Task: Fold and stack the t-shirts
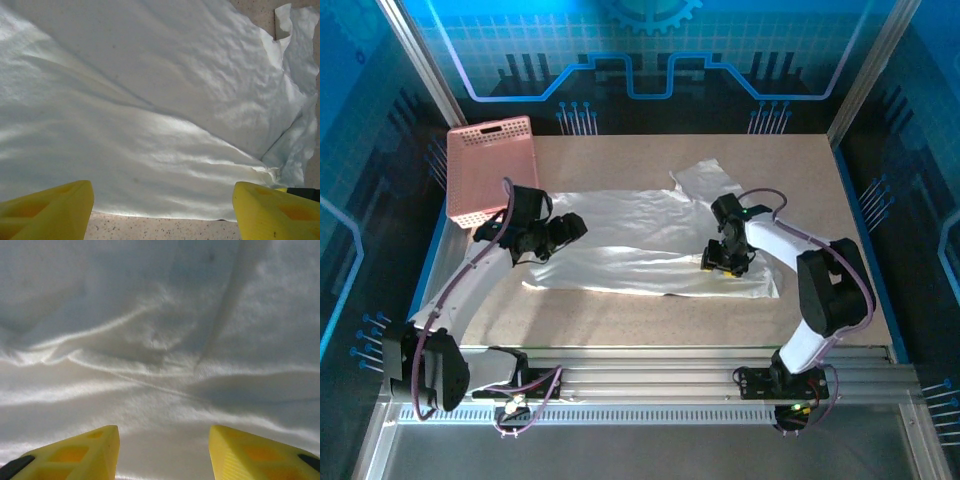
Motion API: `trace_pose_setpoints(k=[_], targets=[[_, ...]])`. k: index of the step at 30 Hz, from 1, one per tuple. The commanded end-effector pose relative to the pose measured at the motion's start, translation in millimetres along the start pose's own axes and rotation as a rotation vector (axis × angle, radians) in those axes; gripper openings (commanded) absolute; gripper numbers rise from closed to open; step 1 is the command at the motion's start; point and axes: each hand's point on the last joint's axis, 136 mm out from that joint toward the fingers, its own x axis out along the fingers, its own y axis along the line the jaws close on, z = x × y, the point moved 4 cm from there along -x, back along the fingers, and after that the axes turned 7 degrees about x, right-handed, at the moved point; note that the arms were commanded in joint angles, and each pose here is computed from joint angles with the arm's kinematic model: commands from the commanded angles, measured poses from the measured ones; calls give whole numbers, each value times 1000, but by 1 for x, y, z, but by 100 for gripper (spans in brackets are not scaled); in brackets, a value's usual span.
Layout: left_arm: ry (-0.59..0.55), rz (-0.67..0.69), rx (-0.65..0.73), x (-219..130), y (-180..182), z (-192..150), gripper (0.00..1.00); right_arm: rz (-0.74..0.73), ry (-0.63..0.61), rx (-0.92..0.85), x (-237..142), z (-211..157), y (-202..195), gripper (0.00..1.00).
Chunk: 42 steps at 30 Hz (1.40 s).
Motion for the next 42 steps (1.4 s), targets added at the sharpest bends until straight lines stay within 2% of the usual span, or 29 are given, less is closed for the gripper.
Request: trace_pose_setpoints(k=[1, 9, 14, 17, 21, 23, 26, 30, 33, 35, 37, 40, 42], targets=[[-1, 1, -1, -1, 4, -8, 74, 34, -13, 26, 5, 14, 10, 49], [-1, 41, 16, -7, 13, -15, 74, 33, -56, 49, 3, 42, 15, 36], [-1, 42, 19, -8, 15, -19, 74, 73, -78, 18, -1, 69, 38, 28], [1, 44, 15, -6, 18, -22, 74, 125, -106, 8, -4, 91, 59, 27], [21, 56, 7, -1, 24, -28, 74, 254, -129, -41, -15, 116, 98, 33], [25, 66, 4, 0, 28, -32, 74, 383, -165, -83, -38, 121, 120, 41], [18, 94, -17, 0, 36, -38, 75, 469, -210, -140, -75, 116, 131, 50], [16, 123, -53, 2, 45, -44, 76, 442, -241, -140, -108, 98, 103, 60], [17, 128, -68, 4, 47, -44, 76, 401, -245, -69, -113, 84, 59, 70], [9, 130, -72, 5, 45, -40, 77, 324, -257, -10, -110, 74, 22, 77], [6, 134, -83, 6, 44, -36, 78, 312, -242, 69, -101, 64, -8, 79], [22, 134, -99, 13, 41, -30, 78, 282, -208, 158, -81, 47, -43, 80], [51, 147, -117, 23, 42, -28, 78, 282, -184, 164, -68, 39, -48, 78]])
